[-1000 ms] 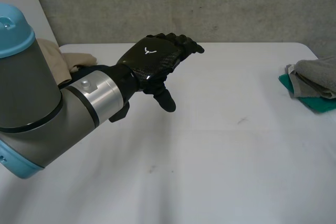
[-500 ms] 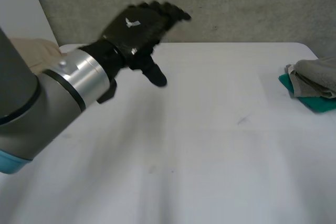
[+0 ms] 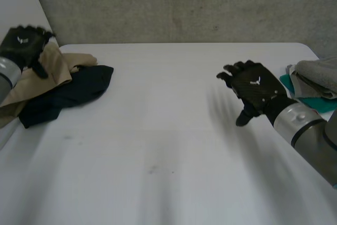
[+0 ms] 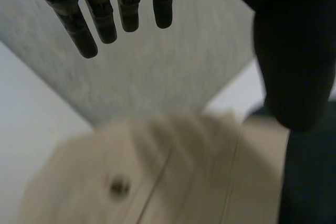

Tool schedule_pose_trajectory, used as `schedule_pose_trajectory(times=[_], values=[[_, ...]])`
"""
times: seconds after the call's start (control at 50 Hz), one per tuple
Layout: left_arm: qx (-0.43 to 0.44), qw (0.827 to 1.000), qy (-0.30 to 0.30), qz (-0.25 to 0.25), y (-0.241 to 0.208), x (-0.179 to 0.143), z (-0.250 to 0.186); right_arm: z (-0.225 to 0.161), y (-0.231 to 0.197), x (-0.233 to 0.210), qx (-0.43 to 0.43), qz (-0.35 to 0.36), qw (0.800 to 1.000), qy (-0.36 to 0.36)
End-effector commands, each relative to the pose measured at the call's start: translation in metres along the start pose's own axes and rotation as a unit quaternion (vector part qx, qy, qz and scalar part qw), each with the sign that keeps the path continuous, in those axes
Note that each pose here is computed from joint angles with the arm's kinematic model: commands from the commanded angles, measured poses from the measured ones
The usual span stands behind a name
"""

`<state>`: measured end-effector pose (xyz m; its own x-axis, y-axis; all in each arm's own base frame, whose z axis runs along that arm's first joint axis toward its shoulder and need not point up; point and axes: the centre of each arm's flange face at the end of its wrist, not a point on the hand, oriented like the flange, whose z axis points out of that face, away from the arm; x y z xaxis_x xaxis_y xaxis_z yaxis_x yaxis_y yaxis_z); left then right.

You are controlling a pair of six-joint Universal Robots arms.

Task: Fold the laundry.

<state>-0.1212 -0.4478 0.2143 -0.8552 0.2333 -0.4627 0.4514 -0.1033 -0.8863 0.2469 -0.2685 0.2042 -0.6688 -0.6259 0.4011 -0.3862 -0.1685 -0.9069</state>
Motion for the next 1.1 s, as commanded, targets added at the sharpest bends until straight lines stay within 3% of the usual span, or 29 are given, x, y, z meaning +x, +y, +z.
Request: schedule_pose_trajectory(times=[0.02,0.2,0.28,0.38,0.46,0.62,0.66,0.76,0.82,0.96,1.1], values=[[-0.039,0.995,-0.037,0.086,0.06,-0.006,0.026,-0.007,0.015,-0.005,-0.024,0.001,1.0,-0.005],[0.018,0.99,-0.1,0.103,0.044,0.001,0.035,-0.011,0.028,0.002,-0.046,0.008,0.999,0.007],[0.08,0.987,-0.117,0.075,-0.017,0.011,0.022,-0.011,0.029,0.003,-0.048,0.01,0.999,0.009],[0.146,0.985,-0.093,0.01,-0.082,0.034,-0.006,-0.011,0.031,0.009,-0.05,0.012,0.999,0.016],[0.21,0.975,-0.019,-0.065,-0.151,0.083,-0.051,-0.011,0.031,0.012,-0.05,0.013,0.998,0.022],[0.243,0.943,0.134,-0.183,-0.21,0.175,-0.118,-0.011,0.03,0.02,-0.051,0.013,0.998,0.039],[0.234,0.94,0.157,-0.193,-0.207,0.196,-0.122,-0.011,0.031,0.022,-0.055,0.013,0.997,0.048],[0.173,0.934,0.252,-0.186,-0.173,0.286,-0.142,-0.011,0.031,0.027,-0.062,0.016,0.996,0.066],[0.143,0.932,0.281,-0.177,-0.161,0.305,-0.155,-0.011,0.031,0.033,-0.063,0.026,0.995,0.079],[0.077,0.94,0.291,-0.162,-0.143,0.296,-0.168,-0.012,0.026,0.057,-0.052,0.059,0.99,0.115],[0.071,0.96,0.213,-0.166,-0.139,0.234,-0.136,-0.013,0.014,0.066,-0.044,0.104,0.986,0.12]])
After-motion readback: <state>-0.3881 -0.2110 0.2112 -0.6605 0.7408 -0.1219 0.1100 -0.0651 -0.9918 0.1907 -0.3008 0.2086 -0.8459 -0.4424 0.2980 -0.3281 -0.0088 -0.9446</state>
